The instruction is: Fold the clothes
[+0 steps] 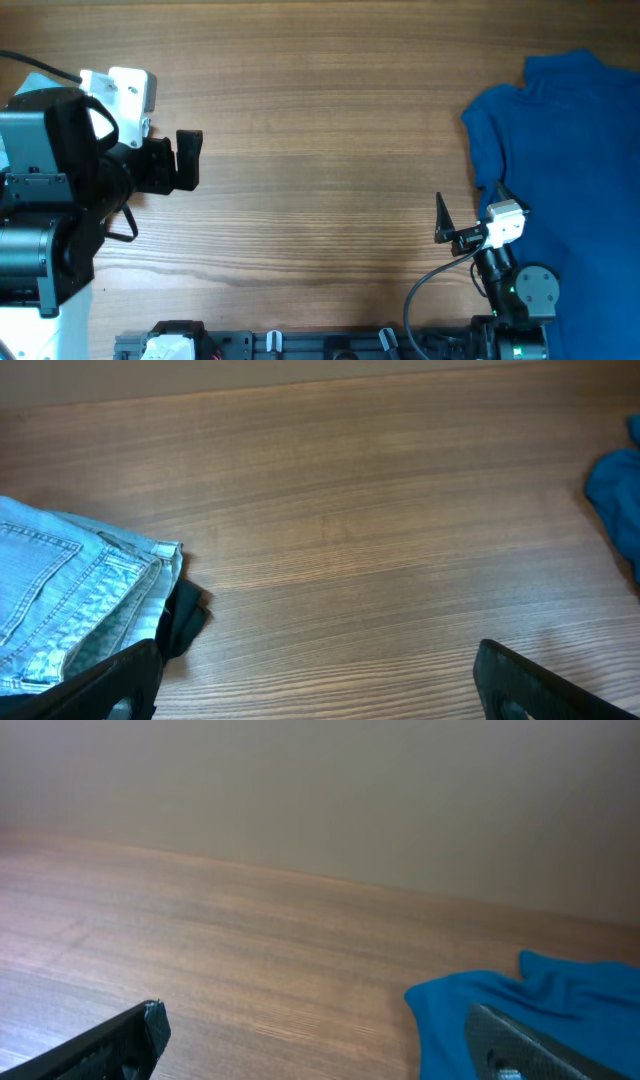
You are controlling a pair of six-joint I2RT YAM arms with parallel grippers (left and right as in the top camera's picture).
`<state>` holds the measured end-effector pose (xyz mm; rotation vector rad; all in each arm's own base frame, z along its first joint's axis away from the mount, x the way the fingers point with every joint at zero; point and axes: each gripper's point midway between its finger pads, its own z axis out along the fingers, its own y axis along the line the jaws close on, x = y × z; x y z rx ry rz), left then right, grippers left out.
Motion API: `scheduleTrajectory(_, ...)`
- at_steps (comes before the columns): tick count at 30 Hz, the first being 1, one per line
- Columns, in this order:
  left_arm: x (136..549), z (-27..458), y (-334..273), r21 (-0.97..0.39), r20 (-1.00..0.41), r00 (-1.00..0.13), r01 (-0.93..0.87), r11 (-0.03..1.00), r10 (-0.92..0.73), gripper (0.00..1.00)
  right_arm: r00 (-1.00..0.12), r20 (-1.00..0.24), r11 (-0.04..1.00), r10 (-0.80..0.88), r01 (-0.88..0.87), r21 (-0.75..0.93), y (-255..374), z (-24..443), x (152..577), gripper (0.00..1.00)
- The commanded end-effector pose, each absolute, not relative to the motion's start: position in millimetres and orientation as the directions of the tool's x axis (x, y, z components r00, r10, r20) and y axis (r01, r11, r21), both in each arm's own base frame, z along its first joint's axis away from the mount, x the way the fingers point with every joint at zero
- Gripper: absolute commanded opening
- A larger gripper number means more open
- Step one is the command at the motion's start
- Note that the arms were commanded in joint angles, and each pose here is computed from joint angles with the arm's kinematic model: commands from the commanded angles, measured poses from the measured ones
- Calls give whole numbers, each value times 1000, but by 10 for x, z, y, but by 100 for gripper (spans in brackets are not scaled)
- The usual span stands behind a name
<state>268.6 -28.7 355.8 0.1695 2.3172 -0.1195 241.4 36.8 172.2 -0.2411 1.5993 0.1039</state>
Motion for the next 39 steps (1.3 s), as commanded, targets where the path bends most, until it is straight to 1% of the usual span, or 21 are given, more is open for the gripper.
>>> scheduleTrajectory(1, 2692, 3565, -286, -12, -734, -671, 171, 985, 107, 100, -6, -997, 977, -75, -198, -73, 334, 1775, 2413, 100)
scheduleTrajectory(16, 2686, 3571, -288, -11, -735, -669, 172, 985, 108, 100, -5, -997, 977, -75, -198, -72, 334, 1777, 2413, 100)
scheduleTrajectory(17, 2639, 3576, -286, -10, -734, -670, 172, 985, 109, 100, -5, -997, 977, -75, -198, -72, 334, 1777, 2413, 100)
scheduleTrajectory(18, 2494, 3568, -287, -12, -725, -680, 174, 985, 112, 100, -6, -997, 977, -75, -198, -72, 334, 1775, 2413, 100)
scheduleTrajectory(19, 2447, 3617, -268, 2, -739, -663, 172, 985, 117, 100, -6, -997, 977, -75, -198, -72, 334, 1775, 2413, 100)
scheduleTrajectory(20, 2410, 3694, -265, 4, -764, -636, 168, 986, 112, 100, -5, -997, 977, -75, -198, -72, 334, 1777, 2413, 100)
scheduleTrajectory(21, 2349, 3801, -268, 5, -805, -585, 166, 986, 103, 100, -5, -997, 977, -74, -198, -72, 334, 1777, 2413, 100)
scheduleTrajectory(22, 2313, 3907, -264, 15, -858, -505, 162, 987, 96, 100, -6, -997, 977, -75, -198, -72, 334, 1775, 2413, 100)
scheduleTrajectory(25, 2257, 3888, -254, 18, -926, -370, 148, 989, 73, 100, -5, -997, 977, -75, -198, -73, 334, 1777, 2413, 100)
scheduleTrajectory(26, 2235, 3832, -252, -1, -947, -320, 138, 990, 44, 100, -6, -997, 977, -74, -198, -72, 334, 1775, 2413, 100)
scheduleTrajectory(30, 2163, 3354, -212, -99, -979, -190, 97, 990, -79, 100, -6, -997, 977, -75, -198, -72, 334, 1775, 2413, 100)
scheduleTrajectory(32, 2164, 3219, -212, -138, -985, -115, 100, 985, -126, 100, -6, -997, 977, -75, -198, -72, 334, 1775, 2413, 100)
scheduleTrajectory(35, 2196, 3062, -214, -150, -987, 37, 122, 981, -156, 100, -6, -997, 977, -75, -198, -72, 334, 1775, 2413, 100)
scheduleTrajectory(36, 2209, 3000, -215, -147, -985, 72, 127, 981, -157, 100, -6, -997, 977, -75, -198, -73, 334, 1775, 2413, 100)
scheduleTrajectory(37, 2230, 2878, -216, -143, -982, 105, 132, 981, -158, 100, -6, -997, 977, -75, -198, -72, 334, 1775, 2413, 100)
scheduleTrajectory(39, 2257, 2692, -217, -141, -979, 125, 135, 981, -158, 100, -6, -997, 977, -75, -198, -73, 334, 1775, 2413, 100)
